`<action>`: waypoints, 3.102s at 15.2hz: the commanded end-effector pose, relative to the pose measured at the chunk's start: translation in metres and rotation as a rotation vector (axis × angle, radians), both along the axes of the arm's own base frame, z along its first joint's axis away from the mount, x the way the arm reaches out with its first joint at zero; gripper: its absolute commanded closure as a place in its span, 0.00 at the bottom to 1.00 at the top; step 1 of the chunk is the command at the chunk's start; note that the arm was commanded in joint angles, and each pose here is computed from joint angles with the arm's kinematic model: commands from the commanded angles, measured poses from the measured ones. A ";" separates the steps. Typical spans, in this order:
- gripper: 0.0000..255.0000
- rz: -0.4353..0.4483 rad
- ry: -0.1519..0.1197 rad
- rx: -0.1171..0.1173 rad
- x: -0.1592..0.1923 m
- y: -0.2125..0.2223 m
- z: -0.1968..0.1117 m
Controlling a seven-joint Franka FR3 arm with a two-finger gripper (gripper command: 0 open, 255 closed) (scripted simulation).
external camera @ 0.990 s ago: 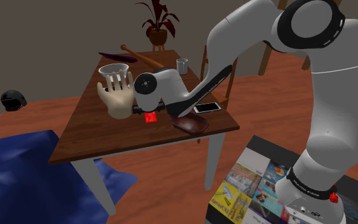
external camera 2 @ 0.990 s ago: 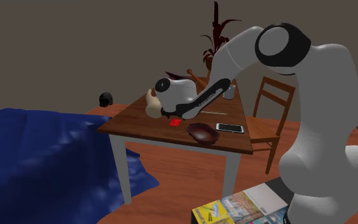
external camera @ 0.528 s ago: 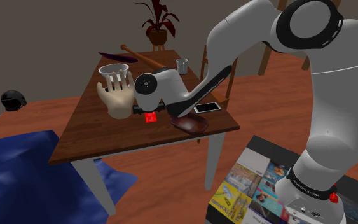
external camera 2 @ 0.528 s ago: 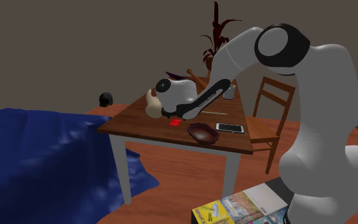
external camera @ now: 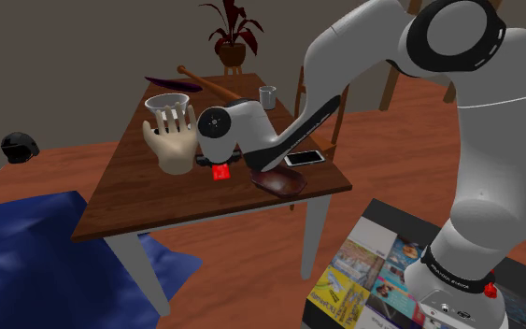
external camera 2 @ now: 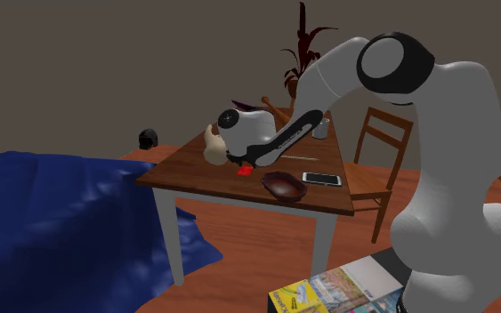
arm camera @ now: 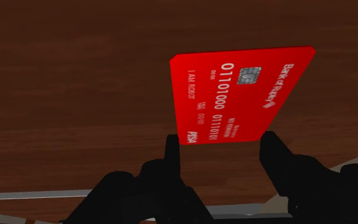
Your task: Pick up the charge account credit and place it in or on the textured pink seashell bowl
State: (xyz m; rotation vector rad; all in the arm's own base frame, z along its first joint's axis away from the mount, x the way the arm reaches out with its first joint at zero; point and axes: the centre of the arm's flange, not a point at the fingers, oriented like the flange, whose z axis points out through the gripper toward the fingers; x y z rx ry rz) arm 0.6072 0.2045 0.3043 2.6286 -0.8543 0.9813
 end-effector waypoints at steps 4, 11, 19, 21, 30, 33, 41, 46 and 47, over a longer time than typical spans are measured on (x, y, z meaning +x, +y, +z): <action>1.00 -0.001 0.006 0.000 0.000 0.000 0.002; 1.00 -0.001 0.006 0.000 0.000 0.000 0.039; 1.00 -0.001 0.006 0.000 0.000 0.000 0.082; 1.00 -0.001 0.006 0.000 0.000 0.000 0.092; 1.00 -0.001 0.006 0.000 -0.049 -0.020 0.122; 1.00 -0.001 0.006 0.000 -0.086 -0.034 0.125; 1.00 -0.001 0.006 0.000 -0.182 -0.072 0.132; 1.00 -0.001 0.006 0.000 -0.182 -0.072 0.105; 1.00 -0.001 0.006 0.000 -0.182 -0.072 0.100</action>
